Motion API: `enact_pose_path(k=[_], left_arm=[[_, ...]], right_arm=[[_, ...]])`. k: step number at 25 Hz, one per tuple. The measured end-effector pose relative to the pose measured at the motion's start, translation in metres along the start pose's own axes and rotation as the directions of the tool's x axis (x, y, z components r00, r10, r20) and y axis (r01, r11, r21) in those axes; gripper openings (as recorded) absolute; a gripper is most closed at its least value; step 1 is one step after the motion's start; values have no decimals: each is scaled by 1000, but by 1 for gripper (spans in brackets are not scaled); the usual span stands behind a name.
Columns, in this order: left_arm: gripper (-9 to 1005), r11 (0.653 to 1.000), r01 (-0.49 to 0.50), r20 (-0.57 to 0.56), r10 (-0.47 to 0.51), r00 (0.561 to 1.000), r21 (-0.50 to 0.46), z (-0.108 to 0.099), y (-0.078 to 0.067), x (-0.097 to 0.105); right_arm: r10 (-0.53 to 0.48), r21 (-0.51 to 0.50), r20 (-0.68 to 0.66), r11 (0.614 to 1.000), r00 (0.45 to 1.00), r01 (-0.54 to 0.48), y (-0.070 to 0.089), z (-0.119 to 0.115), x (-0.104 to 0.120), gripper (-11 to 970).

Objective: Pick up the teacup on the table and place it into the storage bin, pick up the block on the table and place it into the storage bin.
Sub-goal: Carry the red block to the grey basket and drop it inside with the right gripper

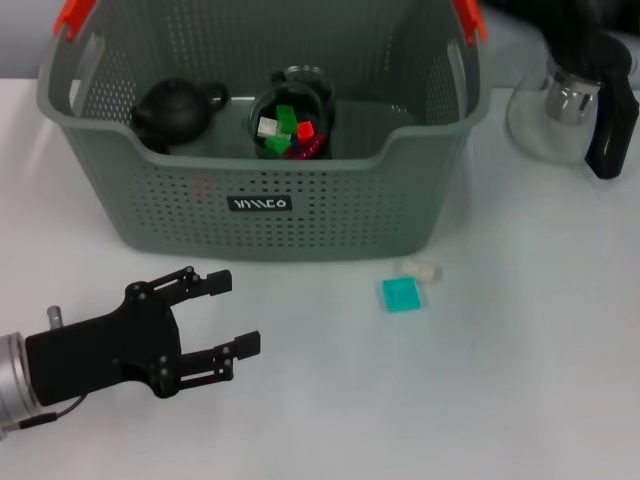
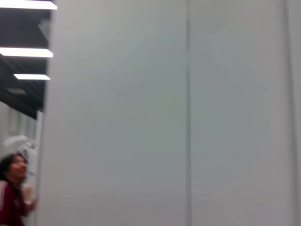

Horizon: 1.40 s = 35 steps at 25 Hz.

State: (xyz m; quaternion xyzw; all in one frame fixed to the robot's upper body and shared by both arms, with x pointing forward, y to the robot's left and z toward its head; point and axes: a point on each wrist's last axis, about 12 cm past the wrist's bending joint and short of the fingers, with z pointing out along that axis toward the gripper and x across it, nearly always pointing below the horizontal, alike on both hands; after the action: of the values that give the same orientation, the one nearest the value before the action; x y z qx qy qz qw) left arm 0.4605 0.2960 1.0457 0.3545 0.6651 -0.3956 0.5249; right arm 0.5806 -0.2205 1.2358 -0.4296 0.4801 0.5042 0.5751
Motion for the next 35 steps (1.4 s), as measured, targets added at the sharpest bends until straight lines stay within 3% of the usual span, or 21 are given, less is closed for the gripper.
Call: enact_pose_path(k=[3,7,11,13,14,15,18,25,35], left_arm=[[811,1000,1,0,-1,1000,-2,0,0,0],[811,1000,7,5,-7,1000,-6,0,1,-1],[811,1000,11,6,-11,1000,-5,0,1,-1],[811,1000,12,7,-12,1000,-4,1,1,-1],[811,1000,12,7,-12,1000,-4,1,1,-1],[811,1000,12,7,-12,1000,-3,1,1,-1],[811,1000,15,8,-15,1000,-4,1,0,-1],[811,1000,22,9,-22,1000,-6,2,-2,1],[811,999,35,0,-35,999,-15,4,-2,5]], right_arm=[[5,81,-95,997,996,3,-21,23,-31,203],[38,192,-270,981,962,15,-45,71,-67,203],[114,309,-424,951,898,26,-61,119,-77,203],[123,348,-509,935,852,73,-64,140,-71,203],[125,363,-602,923,789,131,-65,160,-60,203],[125,363,-602,923,789,131,-65,160,-60,202],[128,355,-715,914,687,199,-63,185,-39,208],[137,315,-851,906,507,284,-60,202,8,229],[141,306,-878,900,458,310,-64,203,40,259]])
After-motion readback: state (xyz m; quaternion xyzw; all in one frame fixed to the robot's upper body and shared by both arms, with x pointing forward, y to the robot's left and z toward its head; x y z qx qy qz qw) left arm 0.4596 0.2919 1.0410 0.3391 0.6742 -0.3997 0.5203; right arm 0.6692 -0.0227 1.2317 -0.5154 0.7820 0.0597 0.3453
